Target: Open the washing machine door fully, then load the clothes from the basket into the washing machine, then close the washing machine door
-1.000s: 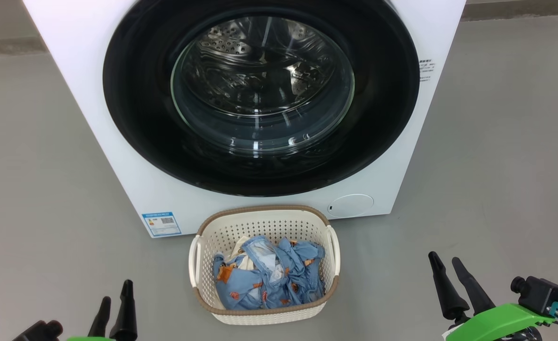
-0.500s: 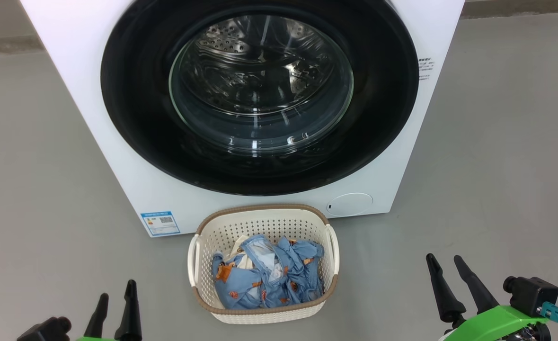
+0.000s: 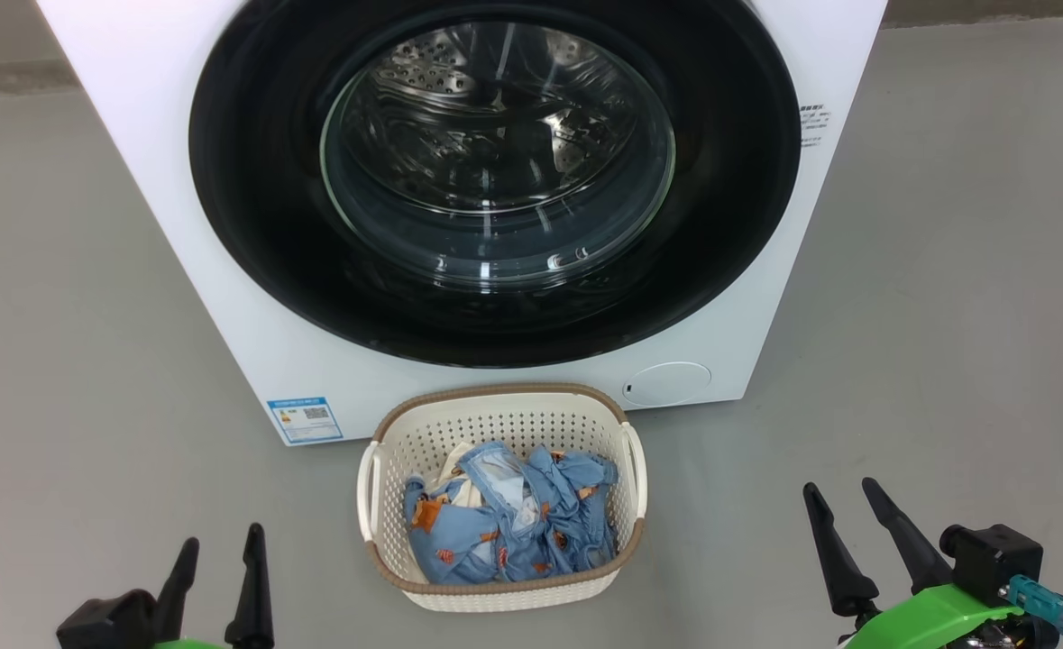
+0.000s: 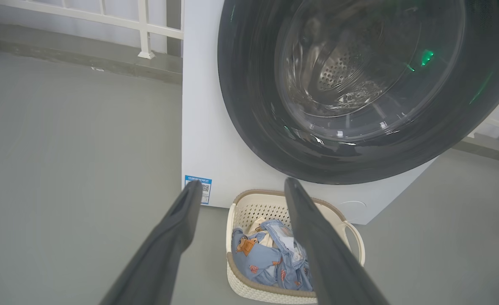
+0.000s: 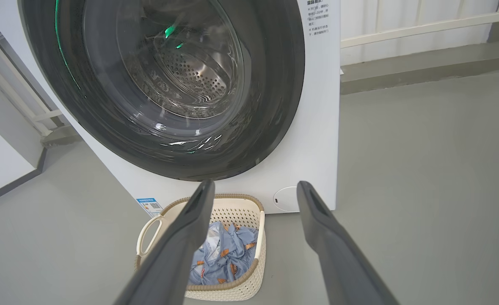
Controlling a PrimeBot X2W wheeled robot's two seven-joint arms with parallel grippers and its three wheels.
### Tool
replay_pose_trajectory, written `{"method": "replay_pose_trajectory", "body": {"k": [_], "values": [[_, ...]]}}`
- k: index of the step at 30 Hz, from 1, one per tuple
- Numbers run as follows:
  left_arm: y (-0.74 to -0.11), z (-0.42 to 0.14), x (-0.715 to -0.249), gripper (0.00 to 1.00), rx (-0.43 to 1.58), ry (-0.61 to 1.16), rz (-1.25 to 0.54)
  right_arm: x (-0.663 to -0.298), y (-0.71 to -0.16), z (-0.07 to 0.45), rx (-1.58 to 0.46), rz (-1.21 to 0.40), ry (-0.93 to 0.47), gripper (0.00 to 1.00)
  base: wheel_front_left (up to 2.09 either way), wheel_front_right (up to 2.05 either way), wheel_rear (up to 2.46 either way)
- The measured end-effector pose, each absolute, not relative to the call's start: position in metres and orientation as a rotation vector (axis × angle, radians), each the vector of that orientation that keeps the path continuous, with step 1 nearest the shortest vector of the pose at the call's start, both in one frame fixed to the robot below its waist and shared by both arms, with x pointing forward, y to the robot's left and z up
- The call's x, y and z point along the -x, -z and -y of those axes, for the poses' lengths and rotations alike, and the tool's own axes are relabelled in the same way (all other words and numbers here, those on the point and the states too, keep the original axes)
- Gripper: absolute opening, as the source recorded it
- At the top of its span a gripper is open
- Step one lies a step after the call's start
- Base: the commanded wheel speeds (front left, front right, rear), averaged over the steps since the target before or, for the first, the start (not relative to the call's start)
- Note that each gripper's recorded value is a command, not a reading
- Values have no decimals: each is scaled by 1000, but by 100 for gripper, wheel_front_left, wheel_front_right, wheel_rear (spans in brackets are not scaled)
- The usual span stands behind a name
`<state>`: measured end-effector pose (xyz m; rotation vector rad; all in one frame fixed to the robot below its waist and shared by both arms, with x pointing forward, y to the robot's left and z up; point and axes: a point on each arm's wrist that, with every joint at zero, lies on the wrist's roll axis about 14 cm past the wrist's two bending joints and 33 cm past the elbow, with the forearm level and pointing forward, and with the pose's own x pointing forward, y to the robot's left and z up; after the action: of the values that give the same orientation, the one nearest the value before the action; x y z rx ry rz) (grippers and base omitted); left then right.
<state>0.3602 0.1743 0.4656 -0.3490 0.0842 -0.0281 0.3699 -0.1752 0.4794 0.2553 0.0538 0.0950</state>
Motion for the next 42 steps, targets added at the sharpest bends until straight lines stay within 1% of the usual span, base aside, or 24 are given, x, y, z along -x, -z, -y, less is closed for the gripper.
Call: {"method": "replay_pose_trajectory", "body": {"k": [11, 17, 27, 42], "values": [[-469, -175, -357, 100, 210, 53, -61, -370, -482, 173, -128, -30, -121, 100, 0, 0, 0], [-474, -178, -357, 100, 128, 56, -34, -371, -484, 180, -62, -12, -106, 100, 0, 0, 0], [-467, -176, -352, 100, 11, 81, -50, -370, -484, 175, 36, -3, -129, 100, 0, 0, 0], [-468, -180, -353, 100, 0, 71, -49, -371, -481, 178, 36, -11, -116, 100, 0, 0, 0]]}}
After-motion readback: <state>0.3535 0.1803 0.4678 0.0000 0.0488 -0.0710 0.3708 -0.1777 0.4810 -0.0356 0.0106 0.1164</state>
